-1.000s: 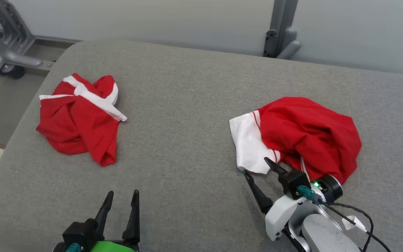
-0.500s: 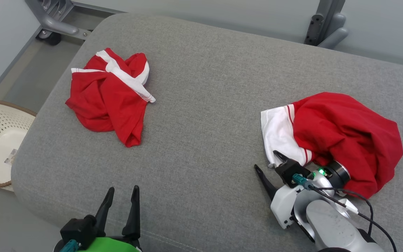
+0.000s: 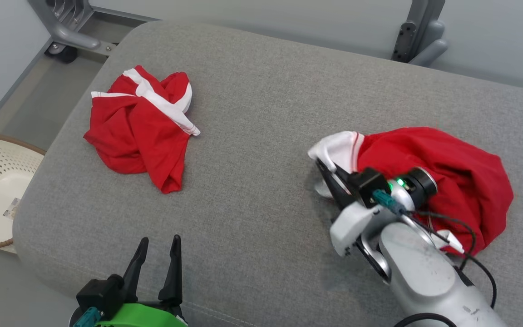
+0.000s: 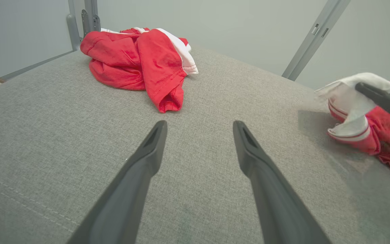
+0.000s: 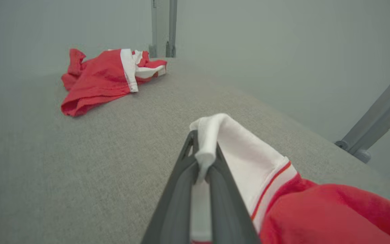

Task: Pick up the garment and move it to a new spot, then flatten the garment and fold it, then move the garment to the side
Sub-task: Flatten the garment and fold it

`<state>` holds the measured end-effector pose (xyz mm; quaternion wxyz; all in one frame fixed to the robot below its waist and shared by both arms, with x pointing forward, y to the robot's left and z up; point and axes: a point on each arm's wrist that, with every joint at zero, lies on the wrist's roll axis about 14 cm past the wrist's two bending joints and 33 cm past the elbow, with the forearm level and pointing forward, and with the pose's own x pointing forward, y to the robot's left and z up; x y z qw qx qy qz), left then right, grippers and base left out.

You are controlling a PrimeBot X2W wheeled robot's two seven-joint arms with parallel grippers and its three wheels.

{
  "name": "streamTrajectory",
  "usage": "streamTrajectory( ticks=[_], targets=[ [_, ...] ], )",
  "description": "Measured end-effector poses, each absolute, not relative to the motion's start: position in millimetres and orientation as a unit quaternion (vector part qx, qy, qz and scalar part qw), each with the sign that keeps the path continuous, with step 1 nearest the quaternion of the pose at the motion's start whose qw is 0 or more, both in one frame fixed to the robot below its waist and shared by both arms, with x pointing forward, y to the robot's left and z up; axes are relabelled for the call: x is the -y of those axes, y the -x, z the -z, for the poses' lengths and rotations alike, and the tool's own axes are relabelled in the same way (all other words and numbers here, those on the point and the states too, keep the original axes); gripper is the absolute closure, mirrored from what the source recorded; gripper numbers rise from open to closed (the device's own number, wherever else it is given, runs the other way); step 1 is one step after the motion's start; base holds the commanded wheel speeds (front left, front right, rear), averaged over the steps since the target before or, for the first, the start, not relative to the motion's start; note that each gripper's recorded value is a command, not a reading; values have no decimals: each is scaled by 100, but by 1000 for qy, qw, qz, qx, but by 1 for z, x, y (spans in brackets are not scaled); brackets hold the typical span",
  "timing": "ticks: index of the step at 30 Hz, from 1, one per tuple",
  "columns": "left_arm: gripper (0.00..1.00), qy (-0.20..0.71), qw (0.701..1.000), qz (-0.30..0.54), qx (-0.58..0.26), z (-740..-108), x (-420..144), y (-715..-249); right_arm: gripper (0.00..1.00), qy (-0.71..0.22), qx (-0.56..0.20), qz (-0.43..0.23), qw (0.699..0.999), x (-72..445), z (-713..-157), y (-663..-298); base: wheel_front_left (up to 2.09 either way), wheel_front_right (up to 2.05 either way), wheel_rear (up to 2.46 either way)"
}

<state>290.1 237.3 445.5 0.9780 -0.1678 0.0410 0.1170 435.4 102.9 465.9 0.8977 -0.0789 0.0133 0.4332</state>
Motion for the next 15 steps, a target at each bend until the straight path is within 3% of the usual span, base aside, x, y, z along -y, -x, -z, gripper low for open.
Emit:
streamTrajectory(
  ticks=[7, 11, 15],
  targets=[
    [0, 168, 979, -113, -38, -446, -234, -284, 100, -56, 204, -475, 854, -150, -650, -427, 0, 0, 0],
    [0, 165, 979, -115, -44, -443, -234, -279, 100, -94, 290, -450, 840, -136, -724, -435, 0, 0, 0],
    [0, 160, 979, -116, -46, -441, -235, -277, 100, -118, 345, -391, 845, -99, -770, -453, 0, 0, 0]
  ],
)
